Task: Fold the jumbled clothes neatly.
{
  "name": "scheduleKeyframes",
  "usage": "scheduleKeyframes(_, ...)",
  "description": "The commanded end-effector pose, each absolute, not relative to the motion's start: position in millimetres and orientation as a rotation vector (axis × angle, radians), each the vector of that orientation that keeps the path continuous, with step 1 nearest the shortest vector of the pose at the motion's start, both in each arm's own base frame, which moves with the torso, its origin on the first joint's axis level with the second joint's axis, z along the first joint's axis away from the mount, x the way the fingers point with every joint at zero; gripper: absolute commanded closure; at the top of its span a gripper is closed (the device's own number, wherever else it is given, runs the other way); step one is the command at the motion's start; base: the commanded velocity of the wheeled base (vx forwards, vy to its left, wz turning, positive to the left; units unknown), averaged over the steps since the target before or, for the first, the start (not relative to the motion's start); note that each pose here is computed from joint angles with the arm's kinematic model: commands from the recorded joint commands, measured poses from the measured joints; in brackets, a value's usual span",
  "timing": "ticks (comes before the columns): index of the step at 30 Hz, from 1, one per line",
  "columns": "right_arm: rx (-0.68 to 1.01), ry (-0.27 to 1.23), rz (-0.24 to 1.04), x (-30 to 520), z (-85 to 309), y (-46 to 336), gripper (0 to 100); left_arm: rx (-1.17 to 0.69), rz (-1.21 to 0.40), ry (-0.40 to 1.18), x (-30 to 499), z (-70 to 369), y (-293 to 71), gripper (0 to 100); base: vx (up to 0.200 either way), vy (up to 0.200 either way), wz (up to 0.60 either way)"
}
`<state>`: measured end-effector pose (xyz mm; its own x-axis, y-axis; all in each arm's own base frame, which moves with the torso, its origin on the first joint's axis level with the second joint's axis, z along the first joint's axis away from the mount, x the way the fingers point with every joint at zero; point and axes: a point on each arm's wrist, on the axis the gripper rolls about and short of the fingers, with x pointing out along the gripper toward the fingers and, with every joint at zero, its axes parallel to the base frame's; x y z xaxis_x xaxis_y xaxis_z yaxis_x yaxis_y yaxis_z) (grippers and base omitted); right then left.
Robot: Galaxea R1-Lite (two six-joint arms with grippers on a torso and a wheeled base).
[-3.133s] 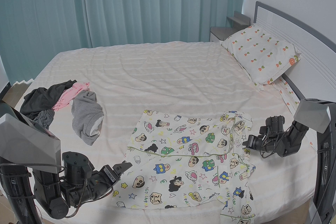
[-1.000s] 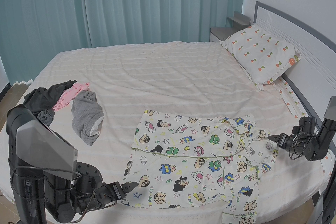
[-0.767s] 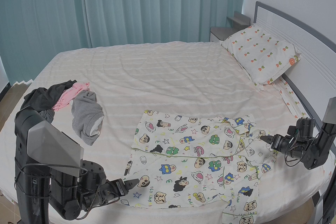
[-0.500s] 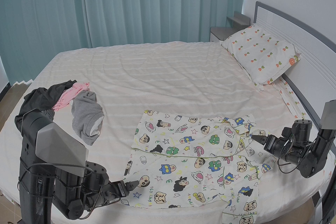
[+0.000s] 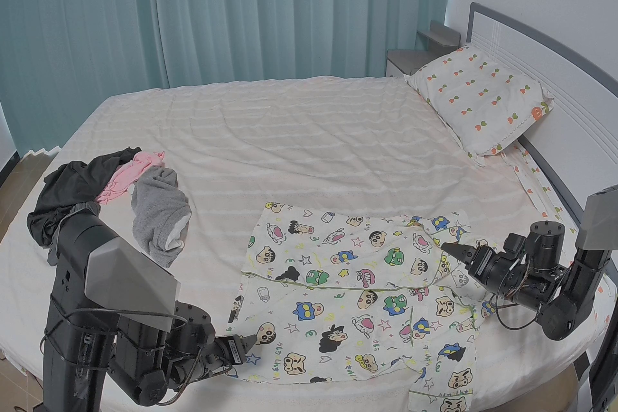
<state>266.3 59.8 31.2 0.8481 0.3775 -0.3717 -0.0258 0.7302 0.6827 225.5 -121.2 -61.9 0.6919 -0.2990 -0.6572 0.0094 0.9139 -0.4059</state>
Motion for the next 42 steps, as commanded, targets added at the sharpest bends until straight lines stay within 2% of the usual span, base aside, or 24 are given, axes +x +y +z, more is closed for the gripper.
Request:
scheduleKeyframes(1,0.72,0.554,0.241,265.0,24.3,64.9,0,-0.39,-0.163,0.771,226.0,-60.7,-121.6,100,0.0,0.0,0.0)
scheduleKeyframes(7,0.71,0.583,0.246,260.0,12.3,68.4,0,-0.381,-0.103,0.719,229.1,-55.9,-119.6,100,0.0,0.0,0.0)
scheduleKeyframes(16,0.7,0.588,0.258,255.8,7.1,73.1,0,-0.413,-0.137,0.654,232.7,-38.6,-125.7,100,0.0,0.0,0.0)
scheduleKeyframes(24,0.701,0.586,0.257,255.1,8.0,72.8,0,-0.41,-0.322,0.701,217.9,-32.6,-149.1,100,0.0,0.0,0.0)
scheduleKeyframes(31,0.7,0.59,0.257,254.6,7.5,73.5,0,-0.457,-0.246,0.611,254.7,-35.3,-136.9,100,0.0,0.0,0.0)
scheduleKeyframes(35,0.694,0.597,0.263,252.4,7.1,77.0,0,-0.451,-0.218,0.609,272.1,-37.8,-130.9,100,0.0,0.0,0.0)
scheduleKeyframes(36,0.694,0.595,0.263,252.4,7.5,76.9,0,-0.446,-0.218,0.613,273.1,-38.3,-130.9,0,0.0,0.0,0.0)
scheduleKeyframes(40,0.686,0.595,0.251,251.5,6.5,79.1,0,-0.397,-0.263,0.665,288.6,-42.2,-135.0,0,0.0,0.0,0.0)
scheduleKeyframes(42,0.684,0.598,0.252,251.0,5.7,80.6,0,-0.368,-0.302,0.743,294.1,-45.4,-138.4,0,0.0,0.0,0.0)
